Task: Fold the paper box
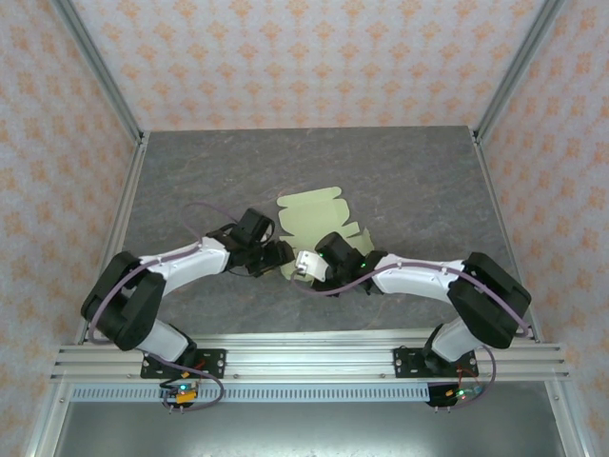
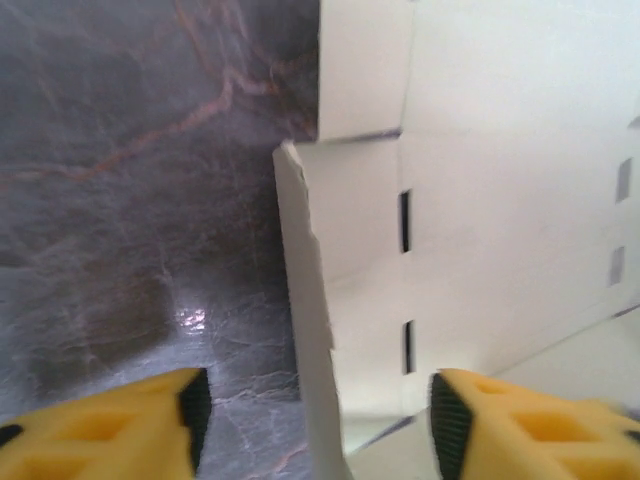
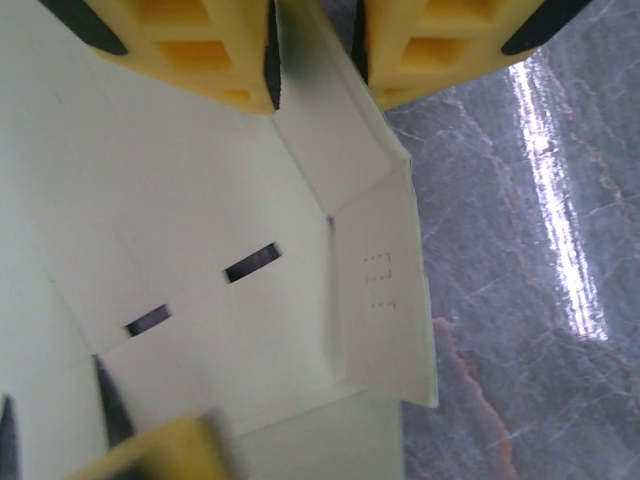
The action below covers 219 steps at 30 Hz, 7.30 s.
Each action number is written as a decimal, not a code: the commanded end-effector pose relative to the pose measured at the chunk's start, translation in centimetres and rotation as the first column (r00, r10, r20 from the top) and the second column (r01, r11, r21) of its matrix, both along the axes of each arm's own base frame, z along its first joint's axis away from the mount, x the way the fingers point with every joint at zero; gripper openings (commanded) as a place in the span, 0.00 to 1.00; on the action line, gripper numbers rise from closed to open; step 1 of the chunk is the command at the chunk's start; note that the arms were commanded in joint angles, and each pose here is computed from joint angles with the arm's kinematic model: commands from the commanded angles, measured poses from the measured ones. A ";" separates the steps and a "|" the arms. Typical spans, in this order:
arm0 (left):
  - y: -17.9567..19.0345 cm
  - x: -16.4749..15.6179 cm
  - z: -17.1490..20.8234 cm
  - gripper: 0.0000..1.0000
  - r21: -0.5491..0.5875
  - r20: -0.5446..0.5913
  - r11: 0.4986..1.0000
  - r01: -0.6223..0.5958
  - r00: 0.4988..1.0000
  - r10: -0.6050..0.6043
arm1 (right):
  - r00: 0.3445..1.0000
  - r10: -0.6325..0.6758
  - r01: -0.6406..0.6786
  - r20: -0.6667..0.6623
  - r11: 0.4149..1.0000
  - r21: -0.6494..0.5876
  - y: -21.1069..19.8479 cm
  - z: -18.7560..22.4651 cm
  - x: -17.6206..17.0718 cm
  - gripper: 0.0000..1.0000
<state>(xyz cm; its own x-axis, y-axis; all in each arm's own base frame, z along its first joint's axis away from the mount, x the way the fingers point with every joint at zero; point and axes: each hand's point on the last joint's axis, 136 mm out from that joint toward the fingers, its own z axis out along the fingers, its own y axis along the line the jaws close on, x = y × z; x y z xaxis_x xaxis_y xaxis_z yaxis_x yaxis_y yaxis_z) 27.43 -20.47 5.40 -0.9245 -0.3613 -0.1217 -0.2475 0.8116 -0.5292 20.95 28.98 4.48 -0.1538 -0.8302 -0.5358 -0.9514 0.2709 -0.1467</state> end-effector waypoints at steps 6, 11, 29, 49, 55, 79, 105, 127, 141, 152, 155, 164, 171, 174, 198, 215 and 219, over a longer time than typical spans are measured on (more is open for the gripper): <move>2.8 1.4 0.5 0.65 0.084 0.075 0.996 -0.004 0.997 -0.002 | 0.998 0.054 -0.053 -0.028 0.998 0.031 0.8 0.0 -0.7 0.26; 1.0 1.7 -1.5 0.64 0.024 0.037 0.999 0.027 0.999 -0.028 | 0.999 0.051 -0.051 -0.007 0.997 0.060 0.9 0.4 -0.6 0.26; -0.4 1.4 -2.2 0.00 -0.121 -0.079 0.976 -0.183 0.982 0.174 | 0.116 -0.781 0.966 -0.613 -0.055 0.252 -5.5 7.8 5.9 0.63; -0.4 2.3 -0.7 0.00 -0.166 -0.090 0.943 -0.287 0.957 0.276 | -0.378 -0.420 0.855 -0.825 -0.501 -0.136 -6.8 3.5 3.5 0.75; -0.8 1.8 -0.6 0.00 -0.176 -0.104 0.950 -0.259 0.964 0.243 | -0.391 -0.342 0.848 -0.854 -0.495 -0.190 -4.9 1.7 4.7 0.58; 12.0 1.1 10.6 0.84 0.168 0.435 0.929 -0.330 0.870 0.230 | 0.573 -0.816 0.818 -0.077 0.562 0.126 -5.6 6.2 7.9 0.10; 2.2 2.6 11.3 0.84 -0.050 0.682 0.976 0.210 0.721 -0.121 | 0.942 0.082 0.089 0.326 0.874 -0.478 -5.0 8.3 10.7 0.04; 0.2 3.7 5.6 0.69 0.295 0.618 0.931 0.214 0.700 -0.357 | 0.965 0.158 -0.060 0.211 0.911 -0.409 -4.5 8.5 9.4 0.00; -1.1 2.8 5.2 0.26 0.258 0.648 0.923 0.285 0.658 -0.384 | 0.955 0.187 -0.098 0.228 0.930 -0.354 -3.6 9.0 9.0 0.09; 0.1 3.4 4.5 0.00 0.233 0.623 0.954 0.188 0.725 -0.295 | 0.947 -0.118 0.128 0.300 0.992 -0.013 -1.4 16.8 9.1 0.38; 0.4 4.0 4.4 0.00 0.200 0.614 0.971 0.130 0.756 -0.228 | 0.911 -0.253 0.222 0.326 0.966 0.130 -2.1 19.1 9.0 0.48; 0.1 4.8 3.6 0.00 0.153 0.567 0.984 0.096 0.807 -0.167 | 0.791 -0.587 0.598 -0.174 0.680 0.424 0.5 15.2 6.4 0.65; 0.1 5.2 2.8 0.00 0.091 0.520 0.993 0.081 0.846 -0.117 | 0.503 -0.737 0.863 -0.451 0.402 0.305 2.4 7.1 5.9 0.86; -0.2 5.4 2.4 0.00 0.014 0.503 0.996 0.089 0.860 -0.084 | 0.494 -0.779 0.868 -0.385 0.416 0.272 2.4 4.8 5.4 0.87; 0.3 5.2 3.5 0.00 0.006 0.521 0.994 0.108 0.848 -0.095 | 0.386 -0.899 0.909 -0.207 0.333 0.248 0.6 2.5 7.2 0.64; 1.5 4.5 4.1 0.01 0.178 0.657 0.982 0.069 0.735 -0.171 | 0.289 -0.885 0.953 -0.366 0.228 0.200 -0.1 0.7 6.8 0.60; 1.7 4.1 4.2 0.00 0.208 0.677 0.977 0.048 0.714 -0.179 | 0.243 -0.871 0.968 -0.427 0.188 0.167 -0.3 0.3 7.2 0.58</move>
